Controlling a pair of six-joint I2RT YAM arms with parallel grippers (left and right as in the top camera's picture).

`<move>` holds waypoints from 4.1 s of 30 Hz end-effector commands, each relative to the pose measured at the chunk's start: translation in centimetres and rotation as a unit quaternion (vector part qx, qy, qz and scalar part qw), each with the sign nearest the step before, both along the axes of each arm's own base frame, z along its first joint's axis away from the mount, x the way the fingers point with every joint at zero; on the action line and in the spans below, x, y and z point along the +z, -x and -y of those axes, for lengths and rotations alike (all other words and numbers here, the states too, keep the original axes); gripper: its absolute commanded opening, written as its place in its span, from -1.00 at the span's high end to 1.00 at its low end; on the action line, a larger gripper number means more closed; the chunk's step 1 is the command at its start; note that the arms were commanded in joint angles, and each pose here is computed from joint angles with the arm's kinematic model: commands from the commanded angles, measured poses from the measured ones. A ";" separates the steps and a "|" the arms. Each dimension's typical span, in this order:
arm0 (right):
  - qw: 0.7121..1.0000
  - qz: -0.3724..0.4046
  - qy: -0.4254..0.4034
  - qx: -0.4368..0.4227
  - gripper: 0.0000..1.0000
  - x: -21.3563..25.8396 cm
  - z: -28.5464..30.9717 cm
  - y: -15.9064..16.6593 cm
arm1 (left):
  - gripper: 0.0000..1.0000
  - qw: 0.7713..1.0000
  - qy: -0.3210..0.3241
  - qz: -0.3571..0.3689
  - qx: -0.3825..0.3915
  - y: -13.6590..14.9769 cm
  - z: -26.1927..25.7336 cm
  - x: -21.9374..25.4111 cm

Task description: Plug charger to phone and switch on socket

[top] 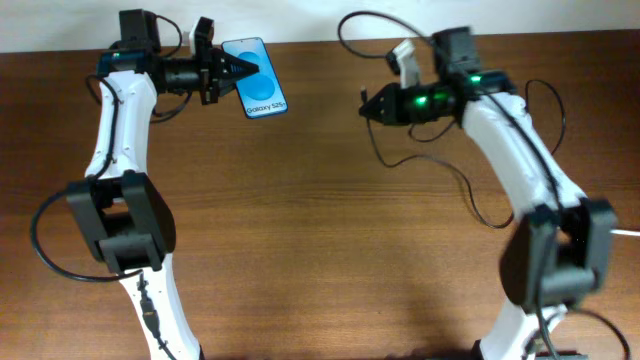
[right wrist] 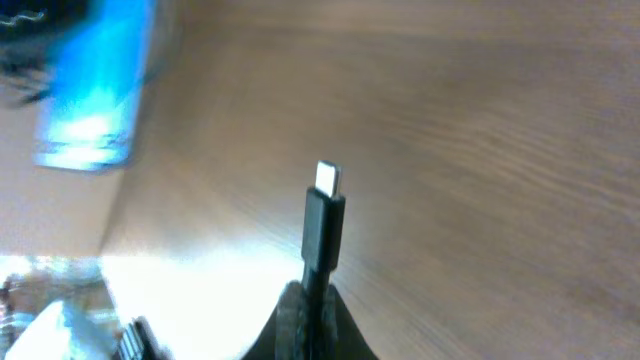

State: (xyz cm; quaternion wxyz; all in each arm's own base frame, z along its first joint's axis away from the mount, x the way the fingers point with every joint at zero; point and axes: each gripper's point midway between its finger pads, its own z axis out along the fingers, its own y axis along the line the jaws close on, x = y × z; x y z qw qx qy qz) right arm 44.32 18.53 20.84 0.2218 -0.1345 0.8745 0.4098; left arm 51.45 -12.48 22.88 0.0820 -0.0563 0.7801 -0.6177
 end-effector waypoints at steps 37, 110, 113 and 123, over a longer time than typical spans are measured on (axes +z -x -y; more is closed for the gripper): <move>0.978 -0.058 -0.199 0.000 0.92 6.3 -10.3 6.9 | 1.00 0.992 0.086 0.034 -0.086 -0.4 7.4 6.6; 0.995 -0.014 -0.102 0.009 0.92 6.0 -9.8 7.0 | 1.00 0.984 0.112 0.013 -0.138 0.6 8.4 4.7; 0.994 -0.022 -0.107 0.008 0.92 5.8 -10.0 6.8 | 1.00 0.984 0.112 0.013 -0.140 0.7 8.6 4.7; 0.992 -0.041 -0.120 0.019 0.92 5.0 -10.6 6.6 | 1.00 0.983 0.111 0.029 -0.144 0.7 8.9 4.9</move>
